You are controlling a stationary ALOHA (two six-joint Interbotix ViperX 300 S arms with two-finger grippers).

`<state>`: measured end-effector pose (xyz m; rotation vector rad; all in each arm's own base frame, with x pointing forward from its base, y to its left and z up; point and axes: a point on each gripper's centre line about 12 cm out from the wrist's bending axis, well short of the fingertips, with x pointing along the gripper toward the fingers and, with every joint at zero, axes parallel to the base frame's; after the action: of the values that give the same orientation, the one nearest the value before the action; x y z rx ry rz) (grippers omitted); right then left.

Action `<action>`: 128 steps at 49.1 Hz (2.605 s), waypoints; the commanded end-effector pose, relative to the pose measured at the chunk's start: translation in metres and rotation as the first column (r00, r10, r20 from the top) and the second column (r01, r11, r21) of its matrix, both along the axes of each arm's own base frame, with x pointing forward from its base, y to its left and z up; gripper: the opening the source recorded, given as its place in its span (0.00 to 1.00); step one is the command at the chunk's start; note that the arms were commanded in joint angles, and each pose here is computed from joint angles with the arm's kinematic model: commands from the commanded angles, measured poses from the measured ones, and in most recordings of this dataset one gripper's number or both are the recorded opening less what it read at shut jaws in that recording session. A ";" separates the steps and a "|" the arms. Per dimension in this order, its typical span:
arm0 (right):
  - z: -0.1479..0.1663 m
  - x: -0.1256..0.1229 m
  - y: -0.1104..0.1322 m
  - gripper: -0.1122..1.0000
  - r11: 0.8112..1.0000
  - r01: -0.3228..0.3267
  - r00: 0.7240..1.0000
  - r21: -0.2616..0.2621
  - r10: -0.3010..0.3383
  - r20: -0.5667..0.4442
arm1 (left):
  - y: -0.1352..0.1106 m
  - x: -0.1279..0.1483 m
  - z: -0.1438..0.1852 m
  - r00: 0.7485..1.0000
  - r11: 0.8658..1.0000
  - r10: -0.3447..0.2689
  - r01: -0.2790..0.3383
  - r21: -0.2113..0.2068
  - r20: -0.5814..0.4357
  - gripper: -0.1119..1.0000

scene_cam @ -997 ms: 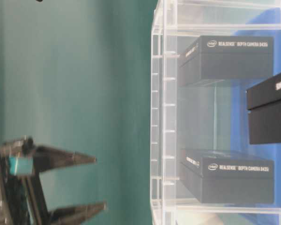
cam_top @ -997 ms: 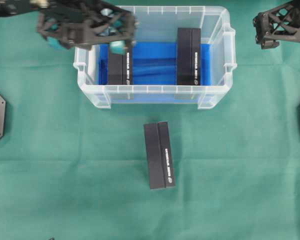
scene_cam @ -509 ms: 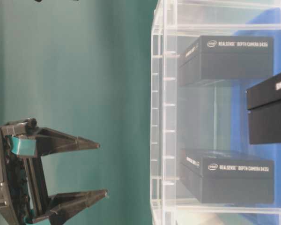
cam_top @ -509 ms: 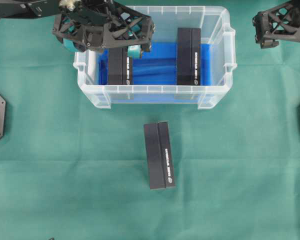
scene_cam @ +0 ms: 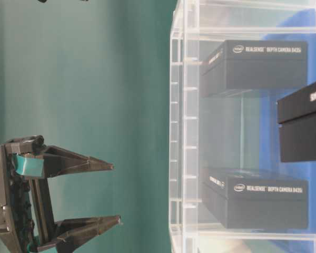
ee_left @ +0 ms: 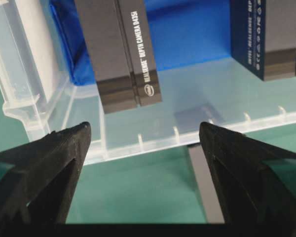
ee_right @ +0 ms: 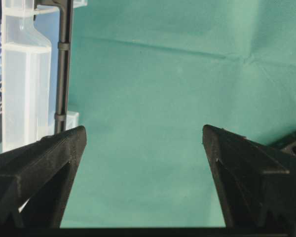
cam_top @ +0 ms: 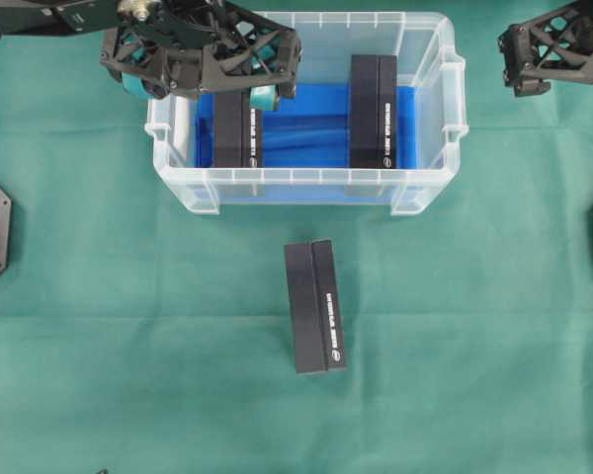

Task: Take out the box from the case.
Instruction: 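Lower the open left gripper around the left black box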

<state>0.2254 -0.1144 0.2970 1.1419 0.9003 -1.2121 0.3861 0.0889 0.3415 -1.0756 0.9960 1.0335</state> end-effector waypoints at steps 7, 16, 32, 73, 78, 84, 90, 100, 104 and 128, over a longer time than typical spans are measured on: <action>0.007 -0.001 0.001 0.94 1.000 -0.003 1.000 -0.013 0.004 0.023 | 0.003 -0.003 0.012 0.999 1.000 0.005 -0.006 0.019 0.034 0.91; 0.007 0.000 0.001 0.94 1.000 -0.004 1.000 -0.014 0.004 0.024 | 0.004 -0.003 0.012 0.999 1.000 0.008 -0.009 0.019 0.034 0.91; 0.006 0.000 0.001 0.94 1.000 -0.004 1.000 -0.012 0.004 0.021 | 0.005 -0.003 0.009 1.000 1.000 0.011 -0.011 0.018 0.028 0.91; 0.006 0.000 0.001 0.94 1.000 -0.005 1.000 -0.012 0.006 0.021 | 0.014 -0.004 -0.038 1.000 1.000 0.022 -0.022 0.014 0.010 0.91; 0.006 -0.001 0.001 0.94 1.000 -0.005 1.000 -0.012 0.005 0.021 | 0.016 -0.004 -0.043 1.000 1.000 0.022 -0.022 0.017 0.015 0.91; 0.006 0.000 0.001 0.94 1.000 -0.007 1.000 -0.013 0.007 0.023 | 0.017 -0.003 -0.049 1.000 1.000 0.024 -0.024 0.017 0.016 0.91; 0.006 0.000 0.001 0.94 1.000 -0.007 1.000 -0.012 0.007 0.021 | 0.019 -0.003 -0.058 0.999 0.999 0.030 -0.030 0.014 0.012 0.91; 0.005 0.000 0.002 0.94 1.000 -0.008 1.000 -0.011 0.008 0.019 | 0.022 -0.002 -0.073 0.999 0.999 0.034 -0.034 0.012 0.016 0.91; 0.005 0.000 0.002 0.94 1.000 -0.010 1.000 -0.011 0.010 0.019 | 0.023 -0.002 -0.080 0.999 0.999 0.038 -0.038 0.011 0.009 0.91; 0.005 0.002 0.005 0.94 1.000 -0.023 1.000 -0.011 0.024 0.019 | 0.025 0.003 -0.109 0.999 0.999 0.036 -0.036 0.002 0.001 0.91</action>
<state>0.2267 -0.1105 0.2955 1.1300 0.9122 -1.2015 0.3871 0.1122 0.2247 -1.0903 1.0093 1.0778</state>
